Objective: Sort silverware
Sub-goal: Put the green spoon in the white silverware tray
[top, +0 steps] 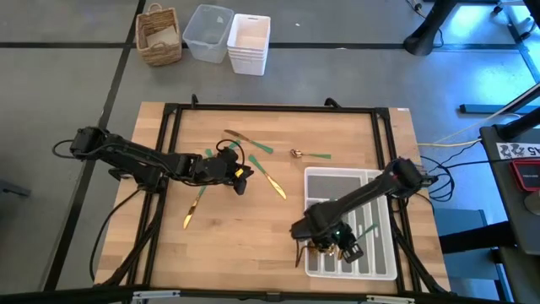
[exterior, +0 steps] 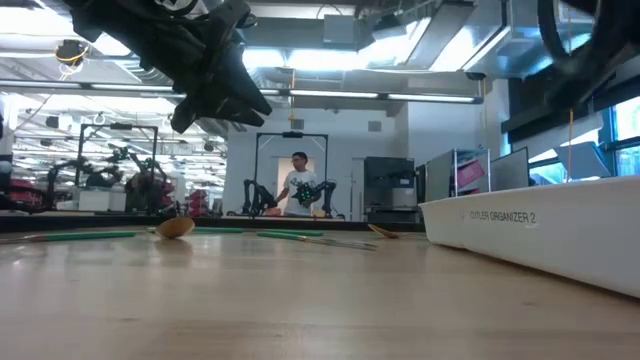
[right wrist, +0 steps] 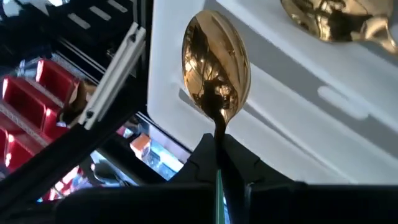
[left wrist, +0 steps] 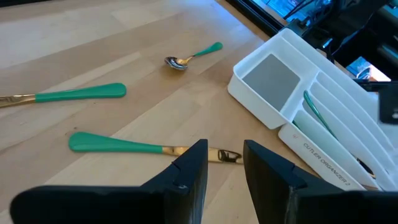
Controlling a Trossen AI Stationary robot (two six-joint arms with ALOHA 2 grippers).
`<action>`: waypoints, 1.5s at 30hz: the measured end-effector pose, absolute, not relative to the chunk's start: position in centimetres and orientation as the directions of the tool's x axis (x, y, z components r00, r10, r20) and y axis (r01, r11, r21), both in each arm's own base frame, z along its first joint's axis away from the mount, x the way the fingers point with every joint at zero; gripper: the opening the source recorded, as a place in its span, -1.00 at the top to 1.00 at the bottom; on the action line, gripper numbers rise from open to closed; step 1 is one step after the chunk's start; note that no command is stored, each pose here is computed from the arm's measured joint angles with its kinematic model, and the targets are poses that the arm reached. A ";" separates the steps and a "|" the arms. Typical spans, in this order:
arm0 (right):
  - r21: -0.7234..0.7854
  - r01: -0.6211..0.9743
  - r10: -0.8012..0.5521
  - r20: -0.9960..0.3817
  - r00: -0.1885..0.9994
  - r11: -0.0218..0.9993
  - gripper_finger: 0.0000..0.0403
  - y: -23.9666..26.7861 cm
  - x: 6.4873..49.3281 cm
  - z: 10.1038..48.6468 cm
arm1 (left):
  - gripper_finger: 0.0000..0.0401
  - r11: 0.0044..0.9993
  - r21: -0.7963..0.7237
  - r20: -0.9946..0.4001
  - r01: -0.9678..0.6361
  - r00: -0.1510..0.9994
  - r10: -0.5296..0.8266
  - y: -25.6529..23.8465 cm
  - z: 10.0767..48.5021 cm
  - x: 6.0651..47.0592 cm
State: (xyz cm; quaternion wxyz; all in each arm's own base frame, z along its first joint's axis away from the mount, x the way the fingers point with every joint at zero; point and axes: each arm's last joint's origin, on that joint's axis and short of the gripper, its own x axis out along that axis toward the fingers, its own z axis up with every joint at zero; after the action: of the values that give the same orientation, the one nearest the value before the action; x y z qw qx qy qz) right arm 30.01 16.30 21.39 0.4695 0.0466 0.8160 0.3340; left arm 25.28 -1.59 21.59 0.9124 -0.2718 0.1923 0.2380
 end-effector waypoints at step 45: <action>0.396 -0.444 0.156 -0.861 -0.484 0.804 0.36 14.6 33.8 17.7 | 0.52 0.744 -0.398 -0.482 -0.538 0.812 0.329 -1.6 21.6 25.3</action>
State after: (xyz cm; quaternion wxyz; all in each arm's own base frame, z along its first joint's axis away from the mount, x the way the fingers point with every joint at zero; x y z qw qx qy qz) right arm 33.83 14.63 17.73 0.4999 -0.0891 0.8074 0.3003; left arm 25.28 -1.59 21.57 0.9133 -0.2681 0.1940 0.2373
